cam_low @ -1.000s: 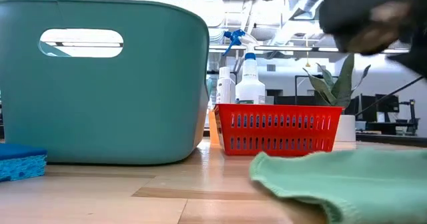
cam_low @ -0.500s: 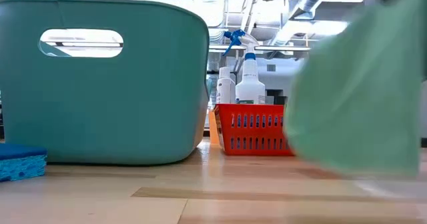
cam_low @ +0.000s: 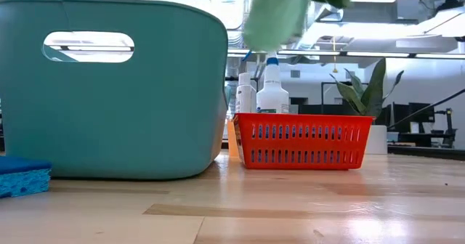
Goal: Pick & Place Kitchen Items
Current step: Put the green towel into the green bin
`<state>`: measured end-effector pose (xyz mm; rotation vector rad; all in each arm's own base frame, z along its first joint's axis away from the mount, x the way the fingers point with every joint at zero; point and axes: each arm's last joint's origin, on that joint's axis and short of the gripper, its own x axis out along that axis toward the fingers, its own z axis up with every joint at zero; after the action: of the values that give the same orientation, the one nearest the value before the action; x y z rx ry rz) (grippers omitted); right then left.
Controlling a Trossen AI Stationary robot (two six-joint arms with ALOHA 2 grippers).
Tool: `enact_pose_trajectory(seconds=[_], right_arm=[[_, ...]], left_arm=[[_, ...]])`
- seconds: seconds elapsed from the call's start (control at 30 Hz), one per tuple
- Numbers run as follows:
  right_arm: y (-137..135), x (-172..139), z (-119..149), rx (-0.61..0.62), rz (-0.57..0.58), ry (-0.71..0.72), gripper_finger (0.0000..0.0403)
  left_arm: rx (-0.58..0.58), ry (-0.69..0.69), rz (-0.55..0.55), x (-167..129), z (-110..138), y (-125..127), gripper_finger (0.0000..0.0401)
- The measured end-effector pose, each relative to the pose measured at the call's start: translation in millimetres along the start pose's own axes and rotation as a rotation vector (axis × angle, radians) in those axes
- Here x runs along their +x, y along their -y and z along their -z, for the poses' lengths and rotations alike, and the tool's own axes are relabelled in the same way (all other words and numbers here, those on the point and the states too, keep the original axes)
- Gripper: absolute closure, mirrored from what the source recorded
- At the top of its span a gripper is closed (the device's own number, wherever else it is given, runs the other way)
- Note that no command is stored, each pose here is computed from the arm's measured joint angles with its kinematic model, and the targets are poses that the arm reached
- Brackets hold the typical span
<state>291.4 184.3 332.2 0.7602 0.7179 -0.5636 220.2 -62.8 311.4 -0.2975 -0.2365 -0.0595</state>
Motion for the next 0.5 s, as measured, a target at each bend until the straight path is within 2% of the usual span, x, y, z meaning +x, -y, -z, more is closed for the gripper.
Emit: enact_pose_trajectory(seconds=[0.13, 0.27, 0.37, 0.5], right_arm=[[2, -6, -22, -0.038, -0.042, 0.034, 0.0403], [5, -12, -39, -0.078, -0.069, 0.064, 0.0403], [6, -18, -51, -0.109, -0.11, 0.094, 0.0403], [6, -20, -67, -0.152, -0.155, 0.138, 0.0403]], left_arm=[[0.082, -0.026, -0.004, 23, 4, 6, 0.024], [0.13, -0.063, -0.014, 40, 8, 9, 0.0201], [0.145, -0.118, -0.024, 50, 14, 11, 0.0168], [0.149, -0.127, -0.035, 58, 16, 9, 0.0132]])
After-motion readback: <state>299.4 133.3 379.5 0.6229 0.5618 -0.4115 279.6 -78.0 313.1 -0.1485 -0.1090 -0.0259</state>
